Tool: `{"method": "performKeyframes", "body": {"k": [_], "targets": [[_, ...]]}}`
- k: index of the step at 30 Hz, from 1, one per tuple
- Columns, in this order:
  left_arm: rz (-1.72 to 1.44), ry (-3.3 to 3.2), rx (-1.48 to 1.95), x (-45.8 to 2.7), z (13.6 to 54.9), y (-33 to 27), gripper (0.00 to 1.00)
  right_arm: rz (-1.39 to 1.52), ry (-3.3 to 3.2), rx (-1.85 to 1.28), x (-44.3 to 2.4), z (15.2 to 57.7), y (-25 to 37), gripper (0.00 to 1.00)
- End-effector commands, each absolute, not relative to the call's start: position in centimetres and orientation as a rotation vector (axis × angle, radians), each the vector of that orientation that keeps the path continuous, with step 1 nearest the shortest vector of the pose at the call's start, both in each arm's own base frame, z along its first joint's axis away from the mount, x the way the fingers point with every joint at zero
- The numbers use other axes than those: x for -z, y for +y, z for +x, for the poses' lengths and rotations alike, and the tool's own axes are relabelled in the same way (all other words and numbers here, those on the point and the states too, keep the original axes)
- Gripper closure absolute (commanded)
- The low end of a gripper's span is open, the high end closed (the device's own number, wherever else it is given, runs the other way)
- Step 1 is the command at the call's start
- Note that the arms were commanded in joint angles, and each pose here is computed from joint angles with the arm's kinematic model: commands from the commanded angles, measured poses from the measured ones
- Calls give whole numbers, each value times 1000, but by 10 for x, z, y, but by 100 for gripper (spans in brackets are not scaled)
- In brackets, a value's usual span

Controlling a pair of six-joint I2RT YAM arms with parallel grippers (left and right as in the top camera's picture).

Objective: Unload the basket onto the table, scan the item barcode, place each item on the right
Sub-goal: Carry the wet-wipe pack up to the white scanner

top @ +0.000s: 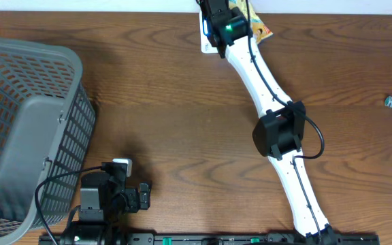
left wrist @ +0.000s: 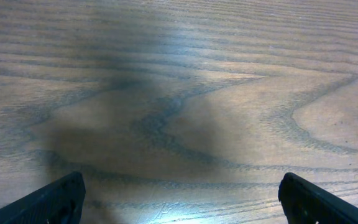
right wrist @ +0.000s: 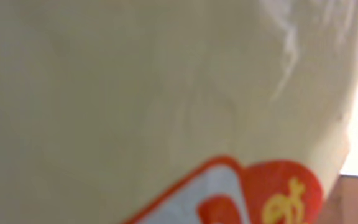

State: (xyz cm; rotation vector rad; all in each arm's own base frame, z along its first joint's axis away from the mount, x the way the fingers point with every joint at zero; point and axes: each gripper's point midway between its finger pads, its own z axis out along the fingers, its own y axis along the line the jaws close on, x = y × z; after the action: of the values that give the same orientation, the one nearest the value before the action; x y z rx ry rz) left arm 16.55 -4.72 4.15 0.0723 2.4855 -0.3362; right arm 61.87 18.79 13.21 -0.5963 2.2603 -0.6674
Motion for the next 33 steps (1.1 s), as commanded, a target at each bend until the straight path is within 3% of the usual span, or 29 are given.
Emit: {"method": "performKeyframes", "body": {"k": [1,8,17,21,33], "targets": [[82,2475,342,-44,167,-48,1,-731,2227,841,-106,616,198,99],[82,2475,342,-44,167,-48,1,-743,2232,996,-90,611,187,99],[82,2475,342,-44,166,-48,1,-539,2230,1099,-175,587,145,99],[82,2475,342,-44,167,-48,1,-228,2356,1107,-201,560,66,99],[82,2475,342,-44,166,-48,1,628,2931,666,-104,480,-128,99]]}}
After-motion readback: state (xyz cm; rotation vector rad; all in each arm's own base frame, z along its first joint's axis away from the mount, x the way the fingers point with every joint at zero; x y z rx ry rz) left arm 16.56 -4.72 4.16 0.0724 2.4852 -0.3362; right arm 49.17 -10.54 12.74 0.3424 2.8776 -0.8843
